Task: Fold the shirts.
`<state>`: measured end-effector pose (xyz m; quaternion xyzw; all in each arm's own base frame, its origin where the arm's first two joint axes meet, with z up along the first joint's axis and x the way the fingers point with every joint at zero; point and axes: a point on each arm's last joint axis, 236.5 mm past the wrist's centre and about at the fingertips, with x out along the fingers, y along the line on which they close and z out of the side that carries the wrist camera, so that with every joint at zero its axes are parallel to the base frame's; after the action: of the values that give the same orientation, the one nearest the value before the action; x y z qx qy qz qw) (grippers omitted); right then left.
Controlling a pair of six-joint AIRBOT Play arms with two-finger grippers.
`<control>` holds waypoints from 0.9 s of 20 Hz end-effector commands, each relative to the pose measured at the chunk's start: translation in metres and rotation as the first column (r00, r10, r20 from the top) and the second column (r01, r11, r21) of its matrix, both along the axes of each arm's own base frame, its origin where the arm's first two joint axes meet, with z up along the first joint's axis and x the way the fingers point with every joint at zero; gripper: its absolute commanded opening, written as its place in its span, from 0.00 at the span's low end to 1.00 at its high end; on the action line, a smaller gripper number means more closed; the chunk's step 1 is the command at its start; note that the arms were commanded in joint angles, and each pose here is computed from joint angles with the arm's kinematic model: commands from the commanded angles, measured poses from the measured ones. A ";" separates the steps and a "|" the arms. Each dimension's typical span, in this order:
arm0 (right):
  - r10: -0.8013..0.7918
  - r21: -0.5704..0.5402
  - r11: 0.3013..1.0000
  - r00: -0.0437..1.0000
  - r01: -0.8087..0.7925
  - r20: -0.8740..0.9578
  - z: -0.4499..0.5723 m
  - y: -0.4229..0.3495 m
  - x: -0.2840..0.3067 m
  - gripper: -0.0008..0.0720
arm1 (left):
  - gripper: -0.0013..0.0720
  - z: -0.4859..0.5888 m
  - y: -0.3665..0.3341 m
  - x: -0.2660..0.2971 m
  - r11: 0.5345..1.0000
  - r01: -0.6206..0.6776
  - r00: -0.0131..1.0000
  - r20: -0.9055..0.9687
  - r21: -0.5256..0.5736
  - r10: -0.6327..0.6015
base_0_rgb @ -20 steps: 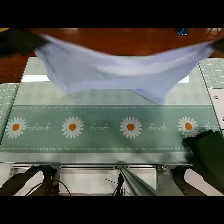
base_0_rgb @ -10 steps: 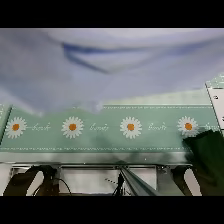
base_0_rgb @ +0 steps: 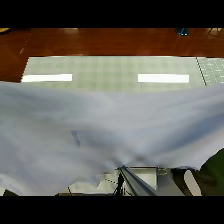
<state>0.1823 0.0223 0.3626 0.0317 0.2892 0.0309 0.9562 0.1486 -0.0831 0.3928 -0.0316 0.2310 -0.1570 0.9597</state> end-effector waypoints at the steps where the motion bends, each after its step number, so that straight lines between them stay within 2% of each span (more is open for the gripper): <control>1: 0.002 -0.050 0.999 0.966 -0.015 -0.259 -0.049 -0.016 0.021 0.05 | 0.04 -0.050 0.009 0.019 0.999 0.021 0.970 -0.243 0.027 -0.013; 6: 0.040 -0.067 0.994 0.849 -0.088 -0.527 -0.134 -0.019 0.129 0.06 | 0.04 -0.153 0.020 0.115 0.998 0.034 0.842 -0.537 -0.050 -0.055; 10: 0.077 -0.030 0.992 0.793 -0.119 -0.605 -0.223 -0.015 0.227 0.06 | 0.05 -0.226 0.019 0.211 0.988 0.008 0.838 -0.539 -0.153 -0.090; 13: 0.107 0.030 0.994 0.821 -0.109 -0.560 -0.269 -0.004 0.287 0.06 | 0.04 -0.265 0.016 0.275 0.977 -0.018 0.857 -0.507 -0.212 -0.094; 18: 0.054 0.019 0.999 0.931 -0.051 -0.362 -0.288 -0.014 0.367 0.06 | 0.04 -0.328 0.008 0.344 0.981 -0.060 0.883 -0.468 -0.185 -0.034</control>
<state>0.4991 0.0128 0.0861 0.0227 0.5237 0.0619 0.8494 0.4471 -0.0730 0.0994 -0.1603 0.4683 -0.1800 0.8500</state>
